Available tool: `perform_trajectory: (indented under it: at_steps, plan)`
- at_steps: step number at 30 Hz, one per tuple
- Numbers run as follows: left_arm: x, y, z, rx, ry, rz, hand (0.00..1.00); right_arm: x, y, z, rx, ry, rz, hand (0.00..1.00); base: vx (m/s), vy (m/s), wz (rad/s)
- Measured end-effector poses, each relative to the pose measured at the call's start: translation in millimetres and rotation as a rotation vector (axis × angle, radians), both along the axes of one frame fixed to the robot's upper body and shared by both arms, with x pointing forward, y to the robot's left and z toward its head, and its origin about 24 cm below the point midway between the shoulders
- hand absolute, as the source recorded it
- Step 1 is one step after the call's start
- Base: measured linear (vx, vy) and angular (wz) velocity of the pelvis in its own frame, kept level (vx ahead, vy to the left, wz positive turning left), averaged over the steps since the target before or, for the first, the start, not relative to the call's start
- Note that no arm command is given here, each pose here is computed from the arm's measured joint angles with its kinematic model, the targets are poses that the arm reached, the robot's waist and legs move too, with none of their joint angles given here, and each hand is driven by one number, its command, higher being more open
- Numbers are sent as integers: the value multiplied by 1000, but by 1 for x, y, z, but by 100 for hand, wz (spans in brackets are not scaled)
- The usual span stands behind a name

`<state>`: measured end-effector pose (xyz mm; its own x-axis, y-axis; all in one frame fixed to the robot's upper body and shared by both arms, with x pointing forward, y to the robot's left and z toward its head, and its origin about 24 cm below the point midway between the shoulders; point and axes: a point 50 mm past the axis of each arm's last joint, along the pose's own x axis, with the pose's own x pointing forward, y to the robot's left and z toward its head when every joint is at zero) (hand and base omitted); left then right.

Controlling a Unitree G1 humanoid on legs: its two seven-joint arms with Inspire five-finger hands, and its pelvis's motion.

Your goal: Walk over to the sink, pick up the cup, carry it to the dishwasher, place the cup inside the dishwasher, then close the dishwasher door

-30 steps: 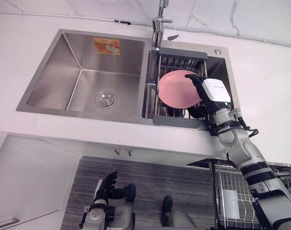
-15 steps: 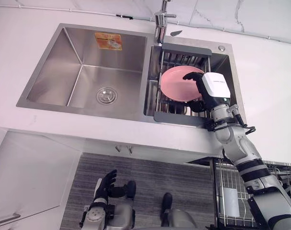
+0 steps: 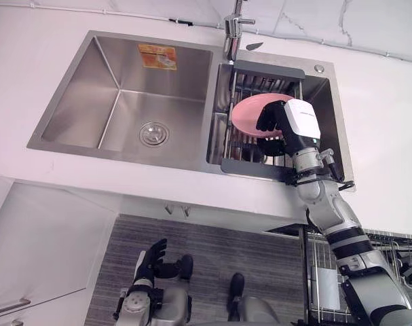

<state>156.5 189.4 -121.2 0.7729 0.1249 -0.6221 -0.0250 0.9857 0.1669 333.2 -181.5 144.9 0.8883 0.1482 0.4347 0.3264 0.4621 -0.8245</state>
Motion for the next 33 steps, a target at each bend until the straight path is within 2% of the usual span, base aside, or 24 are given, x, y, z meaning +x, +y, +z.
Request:
perform_trajectory:
  at_steps: [14, 25, 29, 33]
  plan:
    - [-2, 3, -1, 15, 13, -22, 90, -28, 9, 9, -20, -98, 84, 30, -5, -1, -1]
    - [-7, 4, -9, 48, 75, -70, 90, -54, 0, 25, -10, -223, 96, 30, -10, -17, -4]
    - [-10, 5, -11, 55, 95, -73, 90, -62, -3, 30, 18, -270, 85, 30, -25, -3, -7]
    - [-13, 5, -14, 57, 119, -70, 90, -78, -9, 33, 152, -329, 58, 30, -21, -5, -4]
